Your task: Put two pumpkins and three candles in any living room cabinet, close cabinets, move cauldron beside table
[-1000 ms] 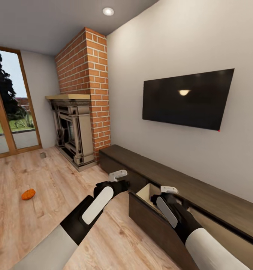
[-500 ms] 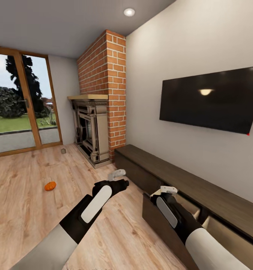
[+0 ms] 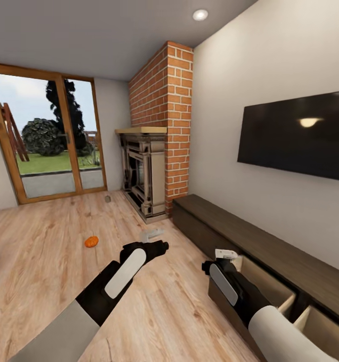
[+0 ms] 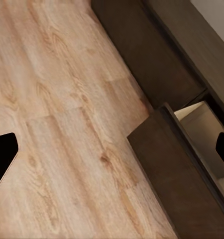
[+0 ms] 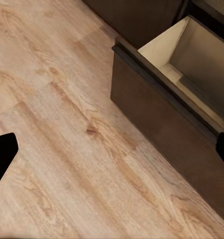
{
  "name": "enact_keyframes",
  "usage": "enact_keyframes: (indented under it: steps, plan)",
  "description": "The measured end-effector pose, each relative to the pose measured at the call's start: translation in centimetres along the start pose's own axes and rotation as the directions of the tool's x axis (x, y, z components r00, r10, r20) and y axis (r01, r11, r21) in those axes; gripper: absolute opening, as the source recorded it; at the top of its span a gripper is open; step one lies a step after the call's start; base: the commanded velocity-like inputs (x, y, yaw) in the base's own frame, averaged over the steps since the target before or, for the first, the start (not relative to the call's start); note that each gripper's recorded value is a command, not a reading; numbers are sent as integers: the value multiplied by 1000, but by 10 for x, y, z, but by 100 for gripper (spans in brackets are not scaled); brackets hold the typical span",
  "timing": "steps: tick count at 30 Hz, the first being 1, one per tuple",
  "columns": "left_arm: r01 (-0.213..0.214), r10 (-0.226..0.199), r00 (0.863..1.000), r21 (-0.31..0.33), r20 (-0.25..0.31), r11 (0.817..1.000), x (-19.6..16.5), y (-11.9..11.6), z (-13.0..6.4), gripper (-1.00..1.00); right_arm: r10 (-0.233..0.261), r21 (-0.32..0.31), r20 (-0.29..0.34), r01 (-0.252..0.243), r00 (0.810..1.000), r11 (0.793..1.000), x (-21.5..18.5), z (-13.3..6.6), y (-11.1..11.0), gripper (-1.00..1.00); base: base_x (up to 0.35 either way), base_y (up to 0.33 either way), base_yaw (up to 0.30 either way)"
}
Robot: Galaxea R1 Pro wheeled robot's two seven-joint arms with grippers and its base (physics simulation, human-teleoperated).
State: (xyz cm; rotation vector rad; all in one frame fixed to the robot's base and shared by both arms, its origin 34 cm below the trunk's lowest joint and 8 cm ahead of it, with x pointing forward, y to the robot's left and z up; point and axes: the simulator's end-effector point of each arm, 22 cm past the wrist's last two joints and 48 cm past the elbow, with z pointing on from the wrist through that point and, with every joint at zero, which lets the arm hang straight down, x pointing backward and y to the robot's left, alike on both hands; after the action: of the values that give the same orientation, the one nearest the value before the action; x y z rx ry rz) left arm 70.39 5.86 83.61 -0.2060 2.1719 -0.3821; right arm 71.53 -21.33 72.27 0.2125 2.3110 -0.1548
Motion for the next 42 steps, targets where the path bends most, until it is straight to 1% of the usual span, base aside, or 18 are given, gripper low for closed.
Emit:
enact_keyframes:
  steps: [6, 18, 23, 31, 33, 34, 37, 39, 40, 42]
  plan:
    - [0, 0, 1000, -1, 1, 1000, 0, 0, 0, 100, 0, 1, 0, 0, 1000, 1000, 0, 0, 0, 100, 0, 0, 207]
    - [0, 0, 1000, -2, 1, 1000, 0, 1, 0, 100, -1, 0, 2, 1, 1000, 1000, -1, 0, 0, 100, 0, 0, 12]
    - [0, 0, 1000, -5, 1, 1000, -1, 3, 1, 100, -23, -3, 7, 23, 1000, 1000, 0, -1, 5, 100, 0, 0, 0]
    - [-3, 3, 1000, -10, 3, 1000, -1, 6, 0, 100, -41, -3, 12, 41, 999, 999, 0, -3, 7, 100, -30, 16, 54]
    - [-5, 5, 1000, -28, 9, 1000, -5, 19, 1, 100, -56, -2, 14, 56, 998, 998, 1, -4, 9, 100, -9, 6, 210]
    - [3, -2, 1000, -40, 14, 999, -9, 29, 1, 100, -65, -1, 12, 66, 998, 998, 2, -5, 10, 100, -6, 4, 224]
    - [35, -35, 999, -44, 20, 998, -20, 46, -1, 100, -95, 0, -9, 95, 995, 995, 7, -7, 11, 100, -3, 2, 238]
    - [39, -39, 999, -51, 4, 998, -19, 56, -1, 100, -115, -1, -29, 115, 993, 993, 12, -8, 12, 100, -1, 1, 245]
    - [38, -38, 999, -63, -8, 997, -17, 64, 0, 100, -120, 0, -35, 120, 992, 993, 12, -8, 11, 100, 0, 0, 231]
    - [37, -40, 999, -109, -30, 993, -11, 91, 5, 100, -122, 1, -40, 122, 992, 993, 13, -8, 9, 100, 0, 0, 180]
